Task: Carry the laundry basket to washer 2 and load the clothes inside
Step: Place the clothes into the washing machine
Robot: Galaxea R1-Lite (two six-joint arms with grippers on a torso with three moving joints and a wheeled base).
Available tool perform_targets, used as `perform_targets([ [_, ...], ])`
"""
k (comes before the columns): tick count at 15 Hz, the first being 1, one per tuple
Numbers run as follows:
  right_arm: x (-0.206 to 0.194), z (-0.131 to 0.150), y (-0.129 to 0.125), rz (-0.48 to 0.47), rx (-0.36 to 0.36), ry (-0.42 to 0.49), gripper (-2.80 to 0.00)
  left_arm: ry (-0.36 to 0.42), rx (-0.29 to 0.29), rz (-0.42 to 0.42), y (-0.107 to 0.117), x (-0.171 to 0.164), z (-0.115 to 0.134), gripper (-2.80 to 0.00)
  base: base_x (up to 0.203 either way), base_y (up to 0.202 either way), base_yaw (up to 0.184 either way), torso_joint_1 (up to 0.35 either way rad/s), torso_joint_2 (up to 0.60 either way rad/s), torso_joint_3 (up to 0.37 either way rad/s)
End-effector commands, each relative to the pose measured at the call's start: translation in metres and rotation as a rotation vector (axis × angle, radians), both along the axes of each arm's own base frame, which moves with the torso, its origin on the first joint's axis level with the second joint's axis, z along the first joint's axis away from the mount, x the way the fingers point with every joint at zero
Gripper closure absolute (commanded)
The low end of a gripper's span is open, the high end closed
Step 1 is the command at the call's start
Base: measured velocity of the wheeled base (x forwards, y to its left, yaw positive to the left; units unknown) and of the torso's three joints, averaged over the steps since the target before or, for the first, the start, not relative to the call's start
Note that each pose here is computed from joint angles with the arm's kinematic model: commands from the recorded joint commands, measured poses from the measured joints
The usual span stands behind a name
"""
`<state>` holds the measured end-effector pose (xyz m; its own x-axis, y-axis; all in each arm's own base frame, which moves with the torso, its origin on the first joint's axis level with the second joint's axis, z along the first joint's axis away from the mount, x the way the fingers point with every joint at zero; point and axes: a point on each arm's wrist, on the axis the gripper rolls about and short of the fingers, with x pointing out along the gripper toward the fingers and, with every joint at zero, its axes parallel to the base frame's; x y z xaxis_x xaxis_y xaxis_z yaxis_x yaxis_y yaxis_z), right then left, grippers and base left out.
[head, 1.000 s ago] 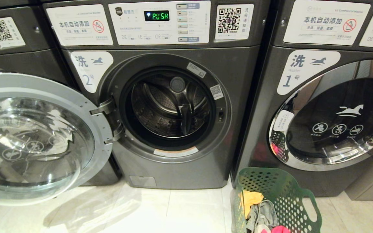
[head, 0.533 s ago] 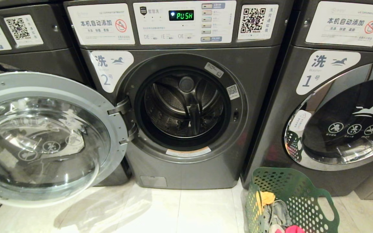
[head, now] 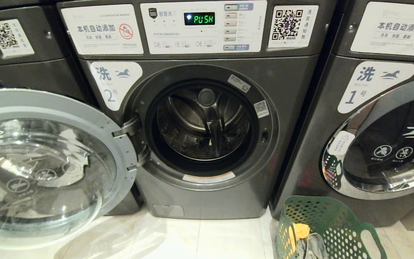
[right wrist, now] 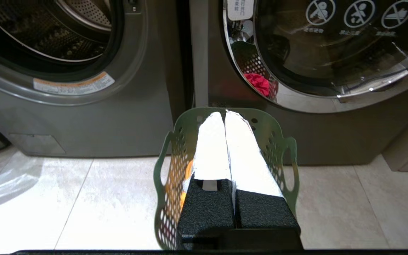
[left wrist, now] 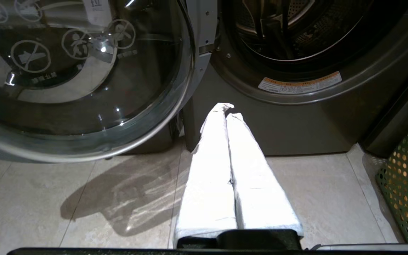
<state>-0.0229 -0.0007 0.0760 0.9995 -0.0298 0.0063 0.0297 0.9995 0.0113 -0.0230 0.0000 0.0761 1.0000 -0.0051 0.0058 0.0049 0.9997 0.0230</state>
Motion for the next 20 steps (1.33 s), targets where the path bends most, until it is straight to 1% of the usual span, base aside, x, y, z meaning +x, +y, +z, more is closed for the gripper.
perform_targets([
  [1, 0.0001, 0.0001, 0.0, 0.001, 0.0, 0.0, 0.0, 0.0, 0.0, 0.0, 0.0, 0.0, 0.0001, 0.0, 0.194, 0.0, -0.001, -0.002, 0.0, 0.001],
  [4, 0.0001, 0.0001, 0.0, 0.001, 0.0, 0.0, 0.0, 0.0, -0.003, 0.002, 0.0, 0.0, 0.0001, 0.0, 0.153, 0.0, 0.002, 0.005, 0.01, 0.0],
  [10, 0.0001, 0.0001, -0.0001, -0.001, 0.006, 0.0, 0.0, 0.0, -0.003, -0.001, 0.0, 0.0, 0.0001, 0.0, 0.0, 0.0, 0.0, 0.0, 0.0, -0.01],
  [20, 0.0001, 0.0001, -0.0001, -0.001, 0.006, 0.0, 0.0, 0.003, 0.001, 0.0, 0.0, 0.0, -0.0002, 0.0, 0.0, 0.0, 0.0, 0.003, 0.0, -0.179],
])
